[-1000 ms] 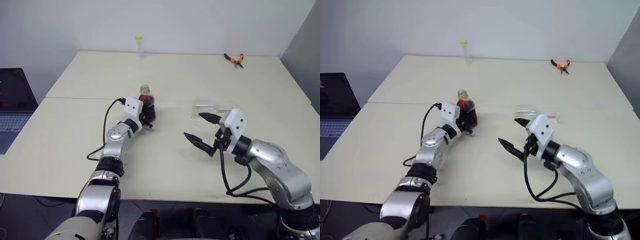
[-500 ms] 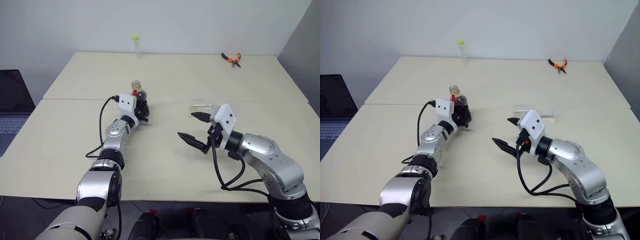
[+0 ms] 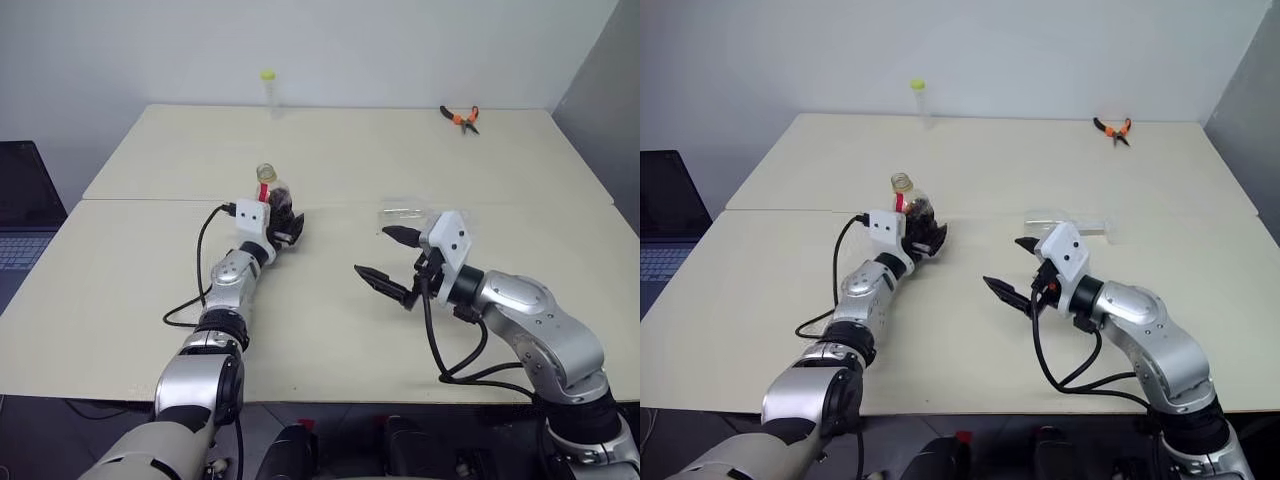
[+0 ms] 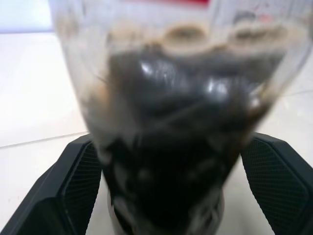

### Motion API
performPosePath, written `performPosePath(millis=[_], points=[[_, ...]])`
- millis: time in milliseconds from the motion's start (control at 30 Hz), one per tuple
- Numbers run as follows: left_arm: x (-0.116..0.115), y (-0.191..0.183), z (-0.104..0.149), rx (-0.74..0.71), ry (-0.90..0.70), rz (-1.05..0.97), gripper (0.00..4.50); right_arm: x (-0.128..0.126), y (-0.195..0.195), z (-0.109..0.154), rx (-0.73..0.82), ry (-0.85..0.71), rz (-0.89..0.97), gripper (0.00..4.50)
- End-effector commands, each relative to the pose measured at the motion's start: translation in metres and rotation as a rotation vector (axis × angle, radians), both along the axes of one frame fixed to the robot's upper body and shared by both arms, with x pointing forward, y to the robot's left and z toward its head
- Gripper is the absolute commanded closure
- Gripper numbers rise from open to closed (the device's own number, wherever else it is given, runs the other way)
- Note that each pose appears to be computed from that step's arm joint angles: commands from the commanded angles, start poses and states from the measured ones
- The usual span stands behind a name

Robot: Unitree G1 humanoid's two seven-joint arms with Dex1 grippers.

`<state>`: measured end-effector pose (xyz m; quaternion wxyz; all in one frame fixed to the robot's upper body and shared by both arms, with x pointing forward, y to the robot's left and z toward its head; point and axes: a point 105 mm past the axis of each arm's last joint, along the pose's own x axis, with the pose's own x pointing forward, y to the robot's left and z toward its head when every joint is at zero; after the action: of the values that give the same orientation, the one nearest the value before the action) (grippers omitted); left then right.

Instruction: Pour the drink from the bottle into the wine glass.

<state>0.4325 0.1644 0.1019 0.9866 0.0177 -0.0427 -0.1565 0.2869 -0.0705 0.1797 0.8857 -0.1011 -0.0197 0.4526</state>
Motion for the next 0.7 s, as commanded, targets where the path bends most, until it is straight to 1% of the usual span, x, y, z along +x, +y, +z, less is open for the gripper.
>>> performPosePath(millis=[33, 200, 333, 433, 533, 633, 700], points=[[-0.008, 0.002, 0.022, 0.015, -0.116, -0.003, 0.10, -0.006, -0.002, 0.009, 0.012, -0.031, 0.009, 0.00], [-0.024, 0.010, 0.016, 0.007, -0.113, 0.032, 0.10, -0.011, -0.007, 0.003, 0.004, -0.016, 0.002, 0.00], [-0.042, 0.014, 0.007, 0.007, -0.087, 0.053, 0.10, -0.017, -0.017, -0.004, -0.014, 0.002, -0.031, 0.00], [-0.060, 0.011, 0.001, 0.018, -0.065, 0.018, 0.10, -0.020, -0.027, -0.011, -0.043, 0.008, -0.076, 0.00], [-0.078, 0.008, 0.003, 0.013, -0.060, -0.022, 0.10, -0.020, -0.038, -0.017, -0.089, -0.009, -0.139, 0.00], [-0.096, -0.003, 0.004, 0.067, -0.060, -0.098, 0.10, -0.016, -0.048, -0.021, -0.127, -0.032, -0.211, 0.00], [-0.105, -0.018, 0.009, 0.093, -0.067, -0.182, 0.10, -0.009, -0.057, -0.023, -0.193, -0.083, -0.284, 0.00]])
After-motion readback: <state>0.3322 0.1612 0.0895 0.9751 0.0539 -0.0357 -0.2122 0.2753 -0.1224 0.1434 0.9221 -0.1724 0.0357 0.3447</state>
